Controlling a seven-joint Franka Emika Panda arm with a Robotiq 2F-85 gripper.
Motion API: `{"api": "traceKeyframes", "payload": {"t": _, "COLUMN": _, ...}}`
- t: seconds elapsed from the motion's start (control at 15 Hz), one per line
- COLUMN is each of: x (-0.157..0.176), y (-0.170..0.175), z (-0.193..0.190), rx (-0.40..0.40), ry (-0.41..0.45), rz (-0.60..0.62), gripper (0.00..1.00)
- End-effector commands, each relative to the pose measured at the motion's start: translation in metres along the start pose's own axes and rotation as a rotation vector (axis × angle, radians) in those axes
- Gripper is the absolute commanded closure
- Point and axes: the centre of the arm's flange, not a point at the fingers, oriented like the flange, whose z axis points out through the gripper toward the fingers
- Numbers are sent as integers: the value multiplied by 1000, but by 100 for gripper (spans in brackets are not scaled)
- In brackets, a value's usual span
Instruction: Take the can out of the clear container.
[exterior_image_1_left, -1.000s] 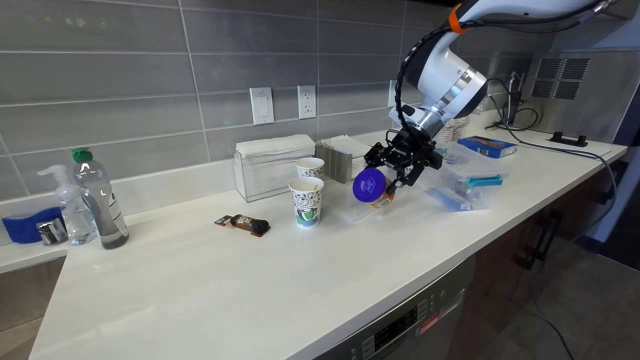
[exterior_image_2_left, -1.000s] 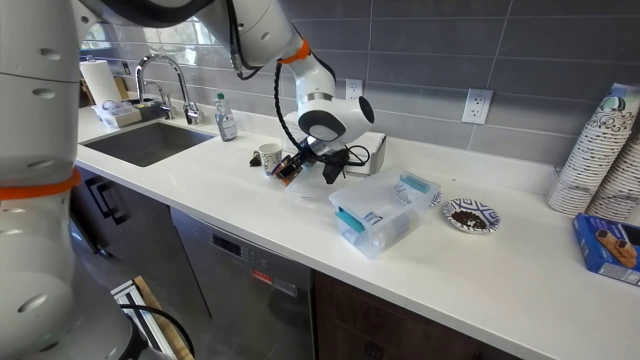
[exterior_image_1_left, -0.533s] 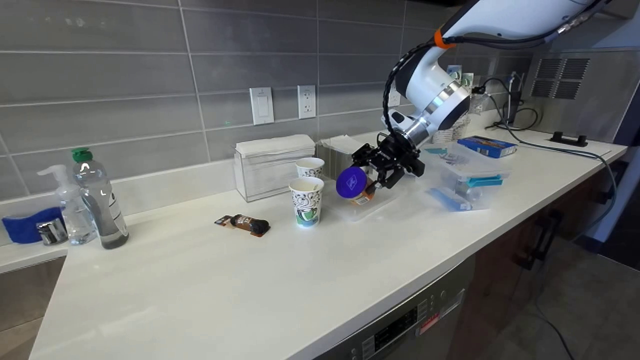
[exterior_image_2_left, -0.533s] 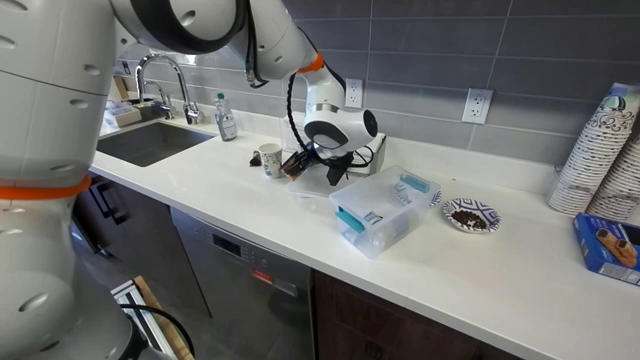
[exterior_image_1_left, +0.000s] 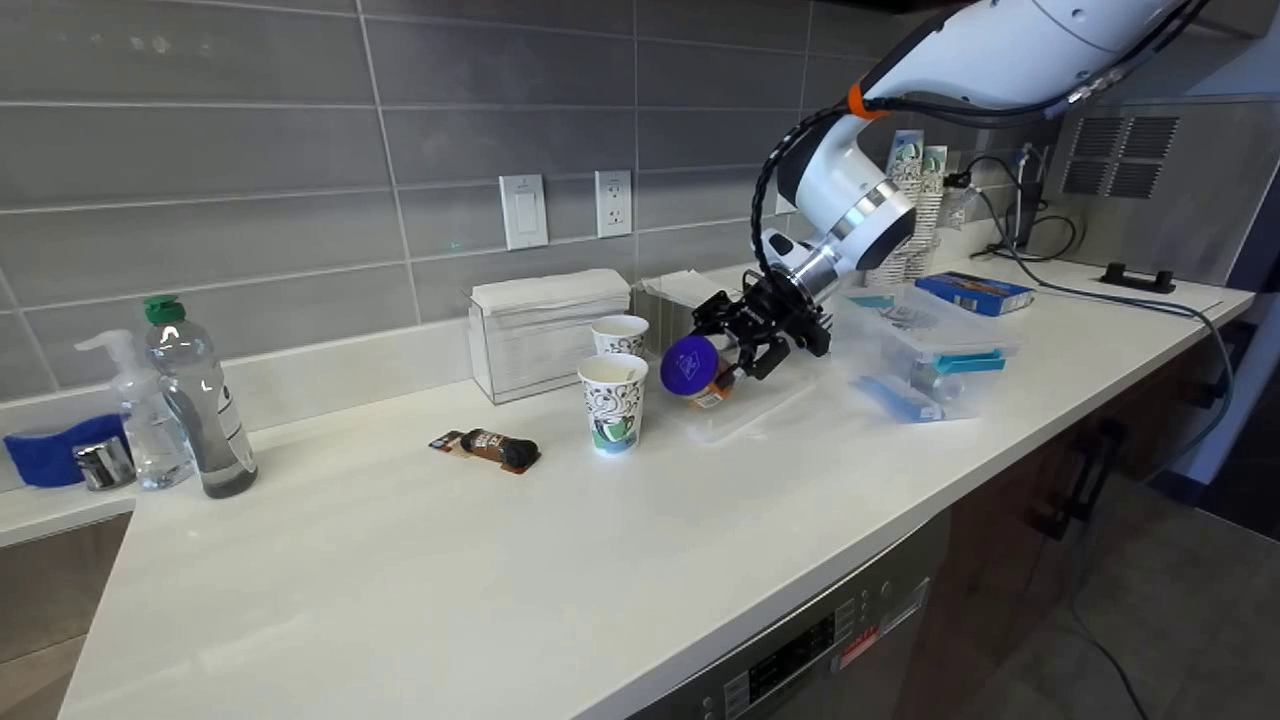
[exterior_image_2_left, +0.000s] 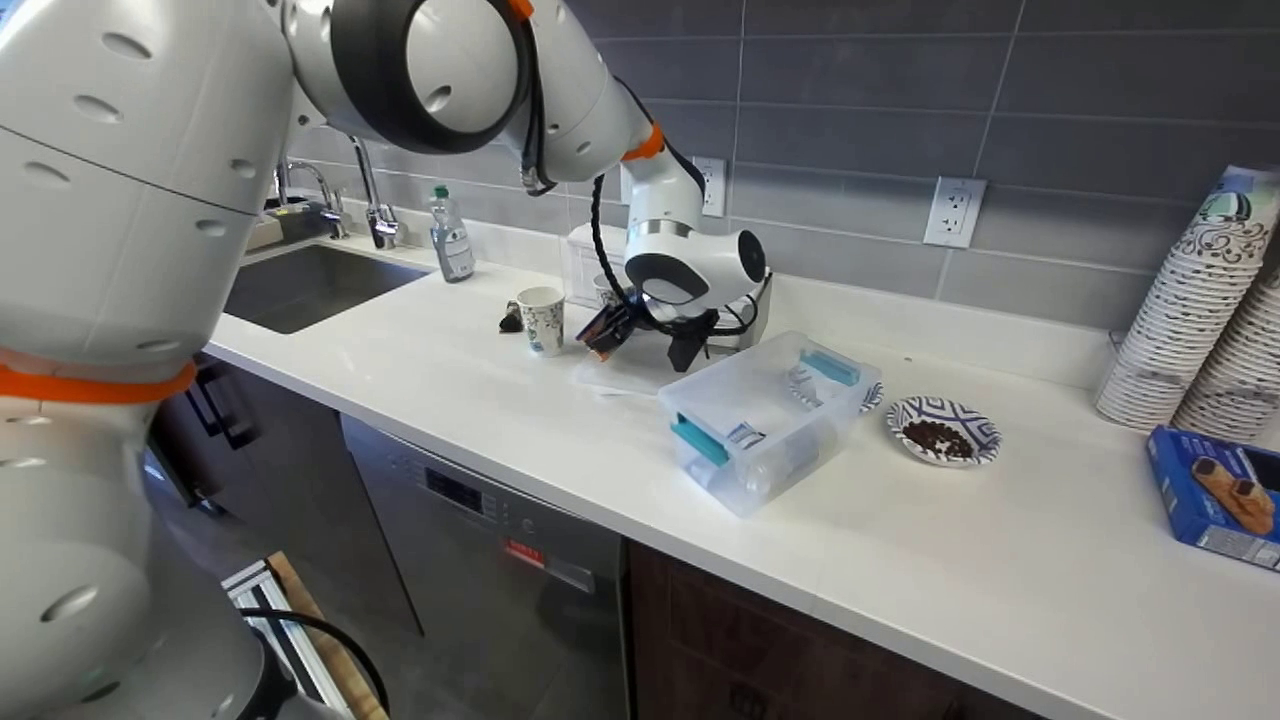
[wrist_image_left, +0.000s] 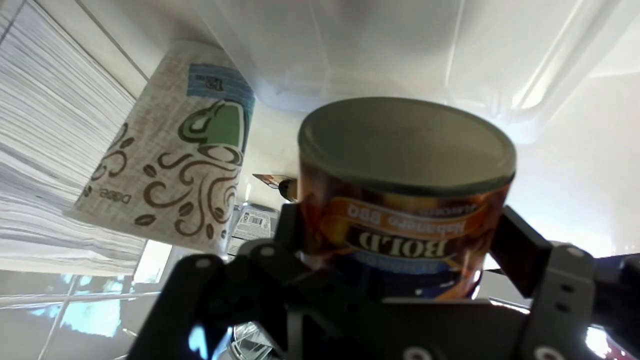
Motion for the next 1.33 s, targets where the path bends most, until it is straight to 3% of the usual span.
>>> {"api": "traceKeyframes", "payload": {"t": 0.0, "x": -14, "y": 15, "z": 4, "rx": -33, "ry": 2, "rz": -23, "gripper": 32}}
{"api": "traceKeyframes", "payload": {"t": 0.8, "x": -28, "y": 19, "z": 4, "rx": -28, "ry": -13, "rz": -22, "gripper": 32}}
{"api": "traceKeyframes", "payload": {"t": 0.93, "x": -29, "y": 19, "z": 1, "rx": -30, "ry": -18, "rz": -22, "gripper": 23}}
{"api": "traceKeyframes", "payload": {"t": 1.0, "x": -30, "y": 19, "z": -1, "rx": -32, "ry": -20, "rz": -22, "gripper": 24}}
{"api": "traceKeyframes", "payload": {"t": 1.27, "x": -33, "y": 19, "z": -6, "rx": -38, "ry": -28, "rz": -18, "gripper": 10}}
